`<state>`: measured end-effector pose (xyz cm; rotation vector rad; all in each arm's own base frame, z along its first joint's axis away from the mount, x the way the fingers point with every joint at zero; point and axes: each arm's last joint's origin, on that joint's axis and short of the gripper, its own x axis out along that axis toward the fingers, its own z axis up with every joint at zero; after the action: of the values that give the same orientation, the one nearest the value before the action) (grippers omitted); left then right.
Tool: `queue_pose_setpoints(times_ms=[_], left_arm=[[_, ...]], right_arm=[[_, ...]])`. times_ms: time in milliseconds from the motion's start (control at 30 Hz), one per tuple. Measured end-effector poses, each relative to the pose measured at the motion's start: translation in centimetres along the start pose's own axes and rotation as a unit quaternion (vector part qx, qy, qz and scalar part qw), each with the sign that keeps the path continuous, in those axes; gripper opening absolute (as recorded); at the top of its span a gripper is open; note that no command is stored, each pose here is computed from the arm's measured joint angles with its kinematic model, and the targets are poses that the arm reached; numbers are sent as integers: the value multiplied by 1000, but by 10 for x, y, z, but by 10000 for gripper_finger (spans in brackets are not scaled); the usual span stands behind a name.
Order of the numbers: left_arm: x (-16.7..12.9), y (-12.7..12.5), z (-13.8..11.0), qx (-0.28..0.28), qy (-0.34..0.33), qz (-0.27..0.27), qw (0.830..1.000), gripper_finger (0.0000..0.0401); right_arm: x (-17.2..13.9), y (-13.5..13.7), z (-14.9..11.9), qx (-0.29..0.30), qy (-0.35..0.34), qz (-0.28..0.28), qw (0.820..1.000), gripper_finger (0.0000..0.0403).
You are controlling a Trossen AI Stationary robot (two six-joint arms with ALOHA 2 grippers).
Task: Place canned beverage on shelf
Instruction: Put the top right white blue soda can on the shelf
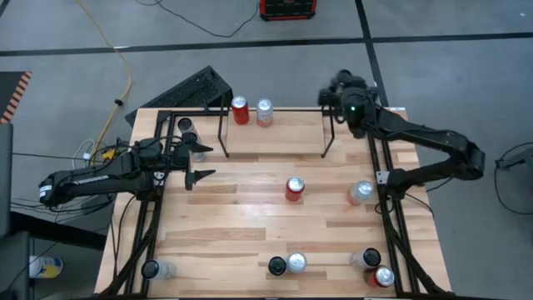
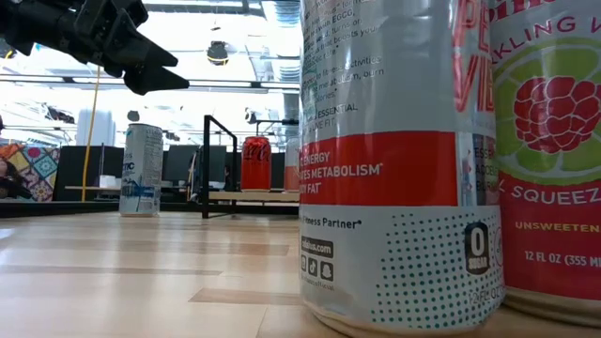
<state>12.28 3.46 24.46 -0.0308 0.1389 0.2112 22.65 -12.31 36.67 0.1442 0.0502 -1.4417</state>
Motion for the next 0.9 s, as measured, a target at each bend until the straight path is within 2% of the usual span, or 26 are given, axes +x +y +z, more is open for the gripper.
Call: queue_pose_setpoints(times_ms=[133, 267, 433, 667, 800, 900], left_arm=[[0, 0, 0, -3, 0, -2, 1000, 369], [0, -1, -1, -6, 4, -9, 1000, 369], [0, -1, -1, -8, 4, -10, 1000, 369], [0, -1, -1, -3, 7, -22, 1000, 369], [0, -1, -2, 0, 9, -22, 1000, 369], [0, -1, -2, 1, 10, -22, 1000, 369]], right_arm=[[10, 33, 1, -17, 12, 38, 999, 275], [31, 67, -11, -41, 45, 64, 996, 275], [61, 97, -30, -65, 144, 91, 983, 275], [99, 109, -50, -89, 217, 87, 968, 275], [107, 112, -59, -55, 238, 88, 966, 275], [109, 110, -65, -54, 259, 83, 961, 275]])
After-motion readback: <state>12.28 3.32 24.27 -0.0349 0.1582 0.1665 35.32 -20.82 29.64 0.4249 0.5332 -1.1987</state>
